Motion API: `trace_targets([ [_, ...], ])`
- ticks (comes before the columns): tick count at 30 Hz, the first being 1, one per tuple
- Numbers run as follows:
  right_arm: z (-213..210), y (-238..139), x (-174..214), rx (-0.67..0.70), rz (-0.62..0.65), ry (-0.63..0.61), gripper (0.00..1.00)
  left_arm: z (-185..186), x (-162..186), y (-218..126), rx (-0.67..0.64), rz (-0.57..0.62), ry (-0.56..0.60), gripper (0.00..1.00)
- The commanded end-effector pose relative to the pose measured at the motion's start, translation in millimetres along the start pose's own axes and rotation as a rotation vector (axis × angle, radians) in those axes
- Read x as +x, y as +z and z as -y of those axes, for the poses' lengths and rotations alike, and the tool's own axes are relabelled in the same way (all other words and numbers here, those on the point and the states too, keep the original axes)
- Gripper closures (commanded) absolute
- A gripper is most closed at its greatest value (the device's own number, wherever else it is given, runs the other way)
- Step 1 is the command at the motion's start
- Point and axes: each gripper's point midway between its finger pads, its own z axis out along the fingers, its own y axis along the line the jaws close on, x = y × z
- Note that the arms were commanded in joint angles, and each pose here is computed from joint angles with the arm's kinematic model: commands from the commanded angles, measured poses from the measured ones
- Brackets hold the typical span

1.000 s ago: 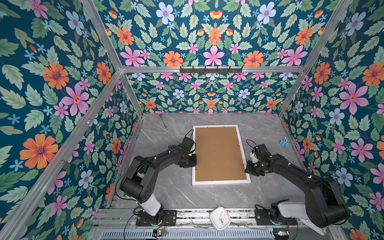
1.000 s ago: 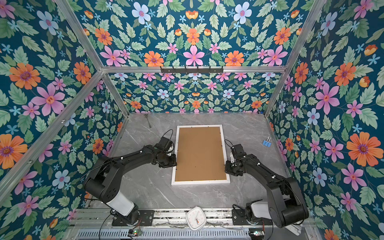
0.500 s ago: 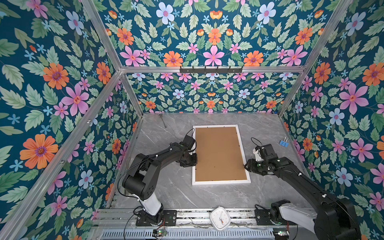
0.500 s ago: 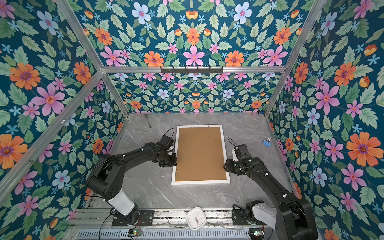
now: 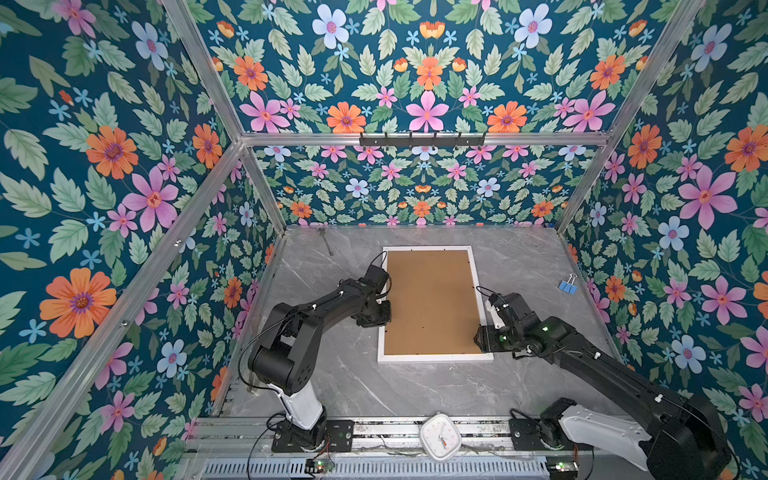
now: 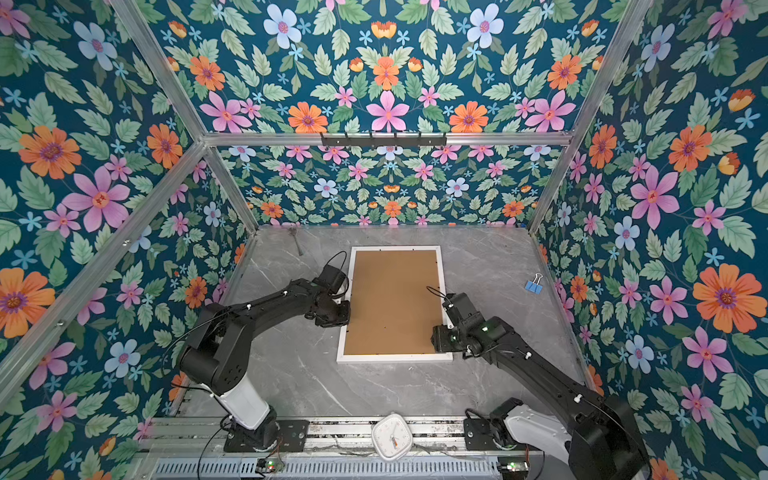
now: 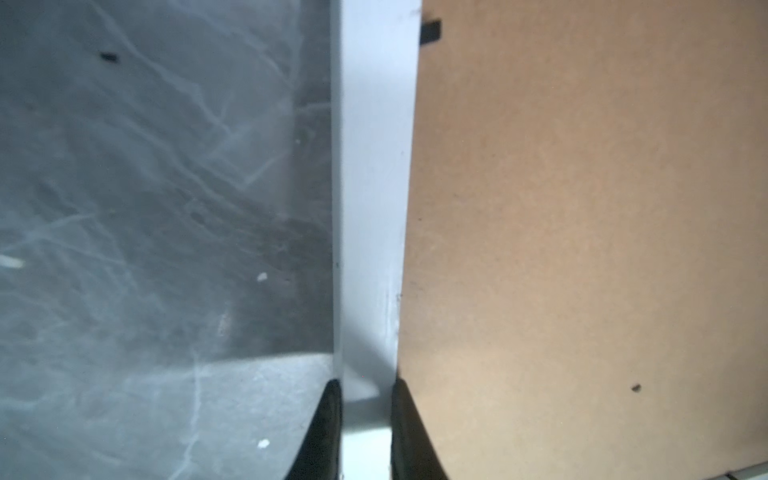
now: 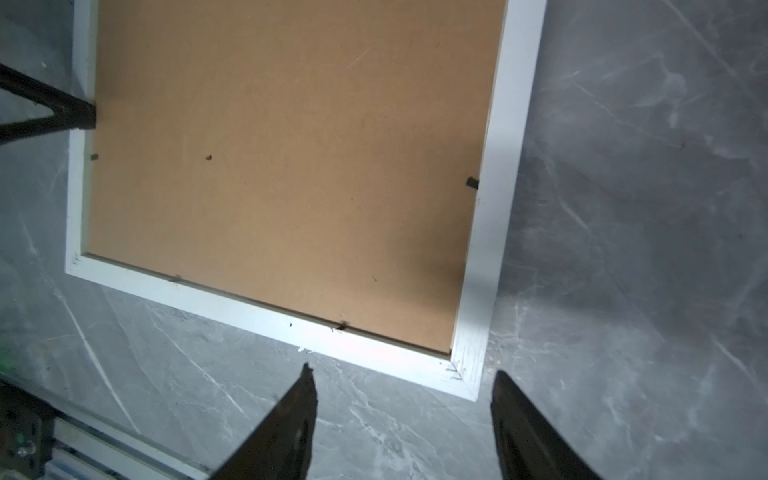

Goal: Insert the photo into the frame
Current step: 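Move the right gripper to the frame corner nearest the robot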

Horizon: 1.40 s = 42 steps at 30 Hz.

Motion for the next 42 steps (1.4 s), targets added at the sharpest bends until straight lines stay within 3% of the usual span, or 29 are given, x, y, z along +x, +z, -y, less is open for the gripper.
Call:
trace_targets([
  [1, 10, 0, -4, 0.096, 0.02, -0.031, 0.31, -6, -5, -4, -0.031, 0.02, -0.001, 0.91],
  [8, 5, 3, -1, 0.095, 0.02, -0.042, 0.27, -8, -3, 1, -0.037, 0.009, 0.002, 0.89],
  [14, -9, 5, 9, 0.098, 0.035, -0.15, 0.2, -8, -2, 6, -0.034, 0.002, 0.002, 0.88],
  [25, -18, 19, 20, 0.166, 0.012, -0.23, 0.17, -8, 2, 6, -0.027, -0.004, 0.004, 0.88],
  [31, -5, 20, 22, 0.254, -0.002, -0.149, 0.15, -9, 2, 5, -0.03, -0.001, 0.007, 0.87],
  [42, -1, 29, 31, 0.262, -0.024, -0.08, 0.15, -9, 6, 10, -0.021, -0.016, 0.002, 0.87],
])
